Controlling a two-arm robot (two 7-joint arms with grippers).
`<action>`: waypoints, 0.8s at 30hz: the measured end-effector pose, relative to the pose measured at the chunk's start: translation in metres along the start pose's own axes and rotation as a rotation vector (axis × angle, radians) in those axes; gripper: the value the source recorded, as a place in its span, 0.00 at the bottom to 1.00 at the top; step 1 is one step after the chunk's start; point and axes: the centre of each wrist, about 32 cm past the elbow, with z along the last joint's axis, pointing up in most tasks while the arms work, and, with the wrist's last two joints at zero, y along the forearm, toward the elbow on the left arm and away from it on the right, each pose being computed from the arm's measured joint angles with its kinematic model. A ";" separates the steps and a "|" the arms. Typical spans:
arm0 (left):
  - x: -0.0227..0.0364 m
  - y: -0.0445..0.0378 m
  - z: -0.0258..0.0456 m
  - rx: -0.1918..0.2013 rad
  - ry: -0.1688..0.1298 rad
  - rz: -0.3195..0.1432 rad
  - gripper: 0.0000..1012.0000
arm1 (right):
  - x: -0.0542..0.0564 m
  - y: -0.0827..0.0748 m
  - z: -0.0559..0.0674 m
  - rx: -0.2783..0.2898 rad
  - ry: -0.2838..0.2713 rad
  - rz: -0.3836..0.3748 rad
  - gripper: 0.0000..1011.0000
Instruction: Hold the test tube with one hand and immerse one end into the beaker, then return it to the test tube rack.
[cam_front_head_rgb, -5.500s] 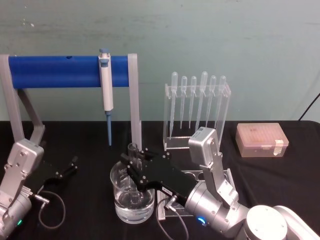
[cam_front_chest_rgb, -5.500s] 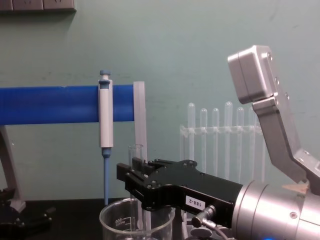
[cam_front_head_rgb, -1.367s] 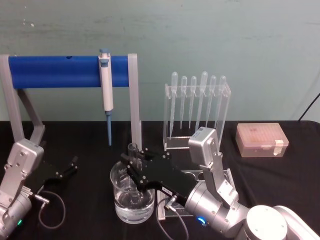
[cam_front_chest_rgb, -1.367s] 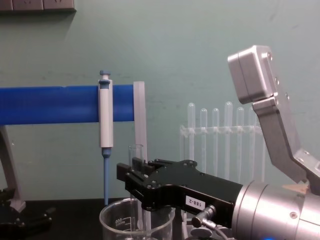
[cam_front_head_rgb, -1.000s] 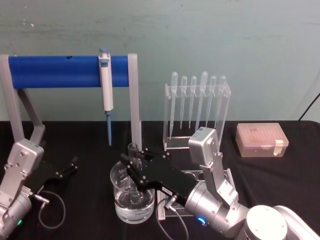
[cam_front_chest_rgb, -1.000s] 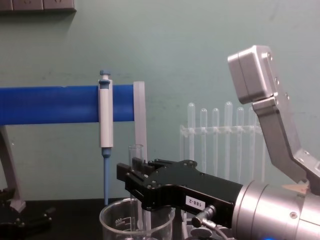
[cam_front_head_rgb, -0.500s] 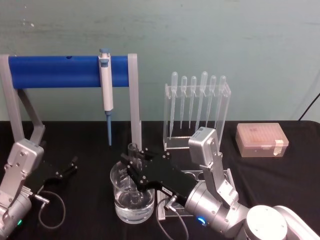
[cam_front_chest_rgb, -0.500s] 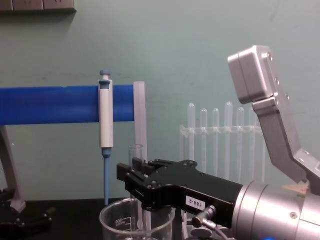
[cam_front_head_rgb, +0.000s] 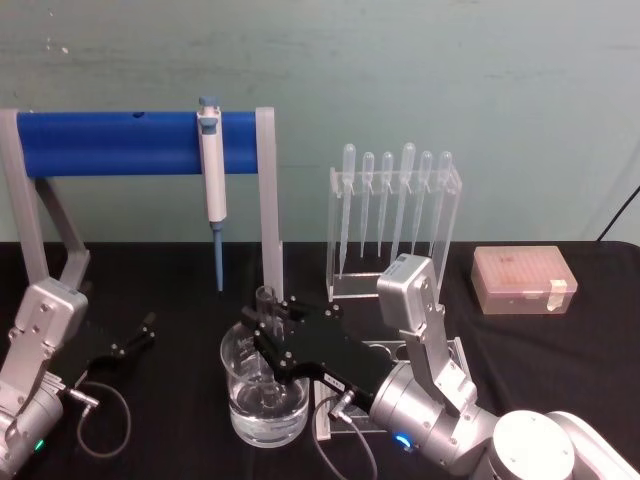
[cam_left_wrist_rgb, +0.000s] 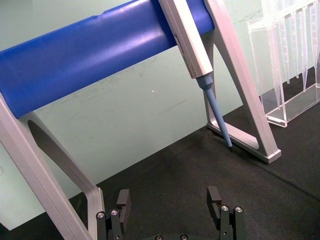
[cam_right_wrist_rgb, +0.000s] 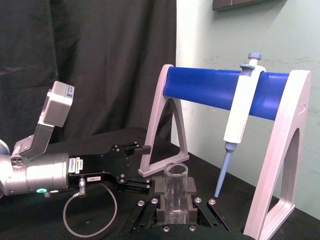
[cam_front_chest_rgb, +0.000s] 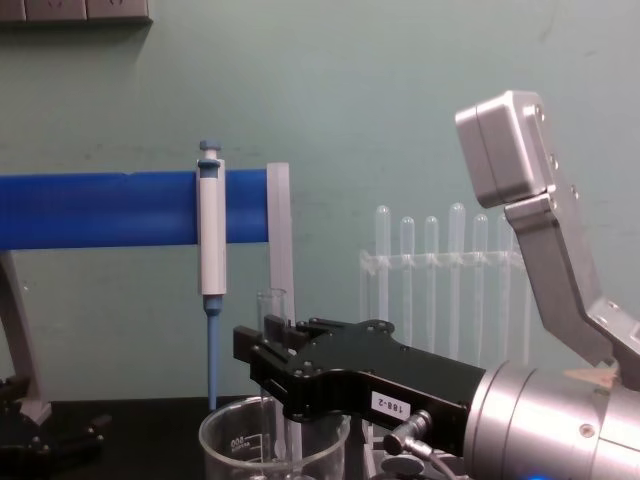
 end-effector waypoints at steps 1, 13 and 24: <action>0.0000 0.0000 0.0000 0.000 0.000 0.000 0.99 | 0.000 0.000 0.000 0.000 0.000 0.000 0.22; 0.0000 0.0000 0.0000 0.000 0.000 0.000 0.99 | 0.000 0.000 0.000 0.000 0.000 0.000 0.22; 0.0000 0.0000 0.0000 0.000 0.000 0.000 0.99 | 0.000 0.000 0.000 0.000 0.000 0.000 0.22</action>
